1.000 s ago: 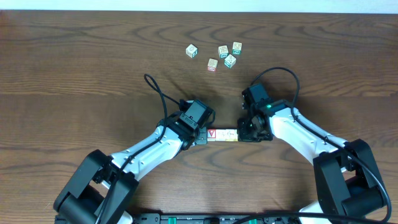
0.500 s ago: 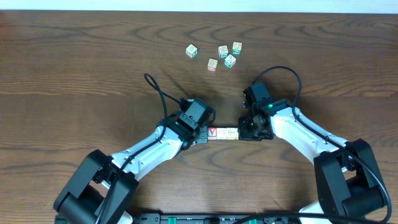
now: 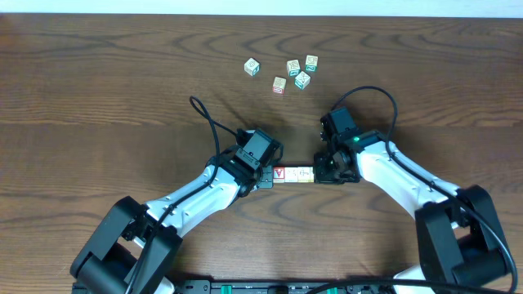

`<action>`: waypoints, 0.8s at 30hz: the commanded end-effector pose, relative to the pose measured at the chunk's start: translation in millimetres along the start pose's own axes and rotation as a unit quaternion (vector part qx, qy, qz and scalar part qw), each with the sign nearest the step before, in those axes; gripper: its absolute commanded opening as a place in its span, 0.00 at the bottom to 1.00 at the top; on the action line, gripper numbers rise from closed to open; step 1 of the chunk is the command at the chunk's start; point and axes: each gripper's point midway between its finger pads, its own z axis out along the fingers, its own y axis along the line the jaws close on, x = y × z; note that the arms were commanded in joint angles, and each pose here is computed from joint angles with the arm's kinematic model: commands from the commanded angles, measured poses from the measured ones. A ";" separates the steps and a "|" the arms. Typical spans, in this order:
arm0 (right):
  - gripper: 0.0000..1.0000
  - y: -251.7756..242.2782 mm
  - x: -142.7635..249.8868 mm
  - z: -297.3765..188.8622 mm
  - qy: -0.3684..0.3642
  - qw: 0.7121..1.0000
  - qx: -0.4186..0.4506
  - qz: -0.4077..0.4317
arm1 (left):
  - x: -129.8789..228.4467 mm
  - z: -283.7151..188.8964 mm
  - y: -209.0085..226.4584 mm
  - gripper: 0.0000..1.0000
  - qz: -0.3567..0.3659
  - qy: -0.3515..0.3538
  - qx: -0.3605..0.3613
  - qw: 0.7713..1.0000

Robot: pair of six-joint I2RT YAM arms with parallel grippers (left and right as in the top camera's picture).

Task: Lift 5 blocks

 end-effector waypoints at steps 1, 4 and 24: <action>0.01 100.3 20.0 -46.8 0.036 0.970 -0.231 -0.064 | 9.3 -21.4 -73.6 0.07 0.023 0.028 0.146 0.989; 0.01 98.7 18.5 -50.9 0.026 0.972 -0.225 -0.065 | 8.3 -23.4 -74.5 0.07 0.024 0.026 0.148 0.988; 0.01 93.4 21.5 -50.1 0.029 0.974 -0.212 -0.070 | 1.3 -38.6 -81.4 0.07 0.027 0.009 0.167 0.986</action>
